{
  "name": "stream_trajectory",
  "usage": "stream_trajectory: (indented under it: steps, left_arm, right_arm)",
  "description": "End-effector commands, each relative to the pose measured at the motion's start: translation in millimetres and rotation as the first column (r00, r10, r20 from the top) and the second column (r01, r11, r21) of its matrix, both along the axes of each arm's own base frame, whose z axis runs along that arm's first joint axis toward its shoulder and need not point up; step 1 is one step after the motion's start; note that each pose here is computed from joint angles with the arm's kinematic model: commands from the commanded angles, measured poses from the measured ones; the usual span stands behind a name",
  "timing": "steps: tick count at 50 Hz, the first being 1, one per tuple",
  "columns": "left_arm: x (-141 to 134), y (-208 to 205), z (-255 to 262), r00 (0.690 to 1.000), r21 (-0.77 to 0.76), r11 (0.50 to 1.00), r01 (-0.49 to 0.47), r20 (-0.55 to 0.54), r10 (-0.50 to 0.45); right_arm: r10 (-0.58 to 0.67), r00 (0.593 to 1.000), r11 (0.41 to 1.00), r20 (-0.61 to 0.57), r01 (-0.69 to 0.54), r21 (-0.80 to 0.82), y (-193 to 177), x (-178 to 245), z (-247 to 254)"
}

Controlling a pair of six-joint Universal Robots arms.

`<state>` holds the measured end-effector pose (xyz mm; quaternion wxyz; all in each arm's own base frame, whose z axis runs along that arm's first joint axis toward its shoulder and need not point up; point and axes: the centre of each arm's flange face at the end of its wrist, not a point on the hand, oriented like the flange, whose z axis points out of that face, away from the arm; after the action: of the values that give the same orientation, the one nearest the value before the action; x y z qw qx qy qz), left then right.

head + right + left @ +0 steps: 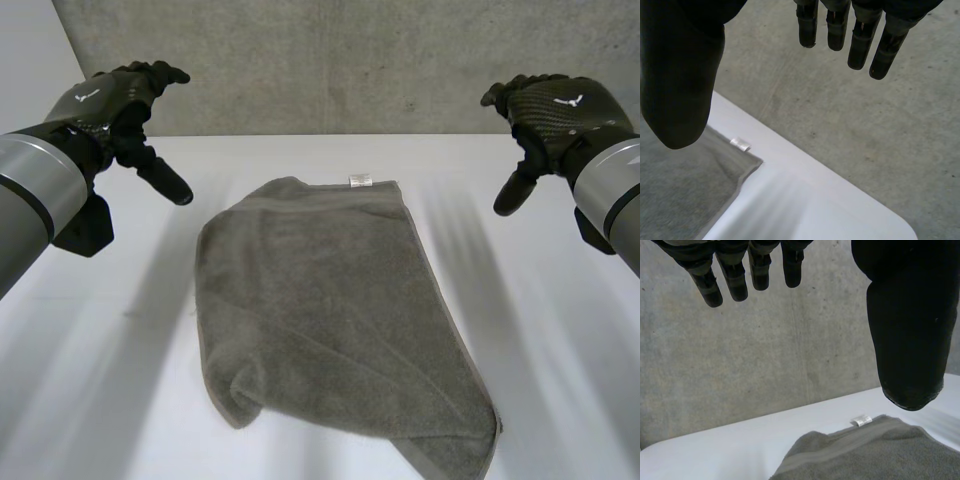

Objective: Fold the towel.

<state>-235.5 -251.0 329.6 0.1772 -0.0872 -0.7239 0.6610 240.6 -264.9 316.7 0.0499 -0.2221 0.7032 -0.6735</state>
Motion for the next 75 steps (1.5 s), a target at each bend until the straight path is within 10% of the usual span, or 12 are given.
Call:
stream_trajectory:
  steps: [1, 12, 34, 49, 75]
  left_arm:
    - [-3, -7, -22, 0.996, 0.045, 0.999, 0.006, 0.084, -0.010]
    - [-5, -4, -76, 0.959, 0.142, 0.989, 0.035, 0.275, -0.074]
    - [1, -6, -171, 0.925, 0.284, 0.936, 0.206, 0.255, -0.281]
    - [5, 28, -194, 0.819, 0.331, 0.891, 0.311, 0.381, -0.428]
    - [-15, 24, -190, 0.815, 0.197, 0.907, 0.371, 0.398, -0.420]
  right_arm:
    - [0.047, 0.993, 0.996, -0.107, -0.039, 0.079, 14, 7, -16]
    - [0.180, 0.969, 0.942, -0.170, -0.120, 0.313, 48, 11, -77]
    - [0.267, 0.954, 0.894, -0.138, -0.192, 0.405, 93, -1, -167]
    - [0.273, 0.951, 0.868, -0.145, -0.179, 0.464, 108, -9, -181]
    - [0.250, 0.945, 0.936, -0.212, -0.180, 0.303, 81, 0, -187]
